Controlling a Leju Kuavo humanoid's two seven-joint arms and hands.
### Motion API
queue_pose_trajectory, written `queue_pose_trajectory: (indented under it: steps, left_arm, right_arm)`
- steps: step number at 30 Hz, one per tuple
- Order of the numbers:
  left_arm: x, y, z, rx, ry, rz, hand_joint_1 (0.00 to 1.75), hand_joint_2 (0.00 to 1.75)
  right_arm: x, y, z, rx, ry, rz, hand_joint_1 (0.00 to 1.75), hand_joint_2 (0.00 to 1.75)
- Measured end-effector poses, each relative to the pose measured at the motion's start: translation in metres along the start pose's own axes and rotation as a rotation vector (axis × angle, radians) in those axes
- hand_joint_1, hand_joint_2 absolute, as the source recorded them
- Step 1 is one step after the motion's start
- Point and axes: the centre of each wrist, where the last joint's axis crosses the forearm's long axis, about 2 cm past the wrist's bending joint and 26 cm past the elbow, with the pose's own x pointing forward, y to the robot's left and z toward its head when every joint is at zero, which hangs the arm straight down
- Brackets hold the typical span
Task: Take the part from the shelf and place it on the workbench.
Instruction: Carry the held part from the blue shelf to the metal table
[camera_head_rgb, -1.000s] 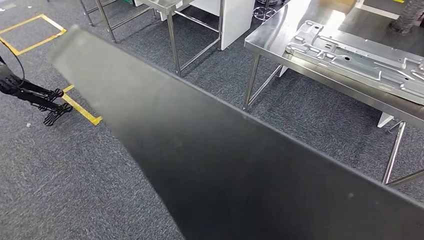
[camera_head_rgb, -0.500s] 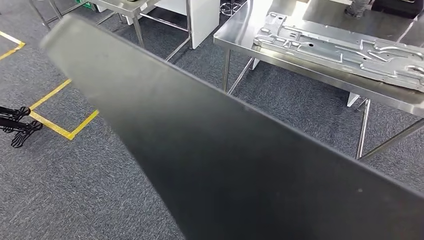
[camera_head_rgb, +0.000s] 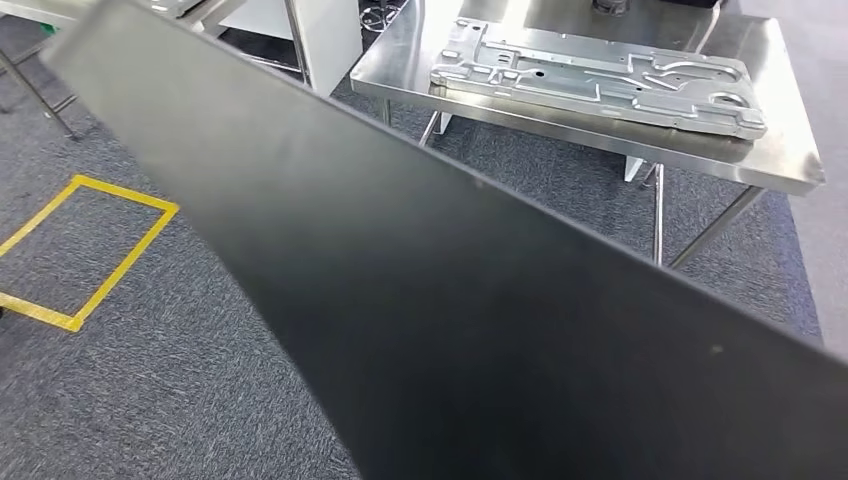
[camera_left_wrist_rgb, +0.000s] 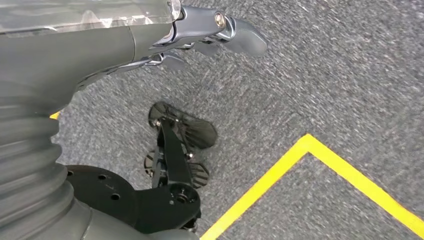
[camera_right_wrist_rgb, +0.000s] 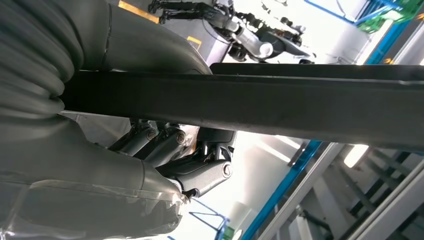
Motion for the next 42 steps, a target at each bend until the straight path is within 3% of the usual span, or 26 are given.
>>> queue_pose_trajectory:
  steps: [42]
  left_arm:
    - [-0.0006,-0.0003,0.0003,-0.025,-0.023,-0.031,0.00,1.75]
  right_arm:
    - [-0.0006,-0.0053,0.0081,-0.045,0.015,0.040,1.75,1.75]
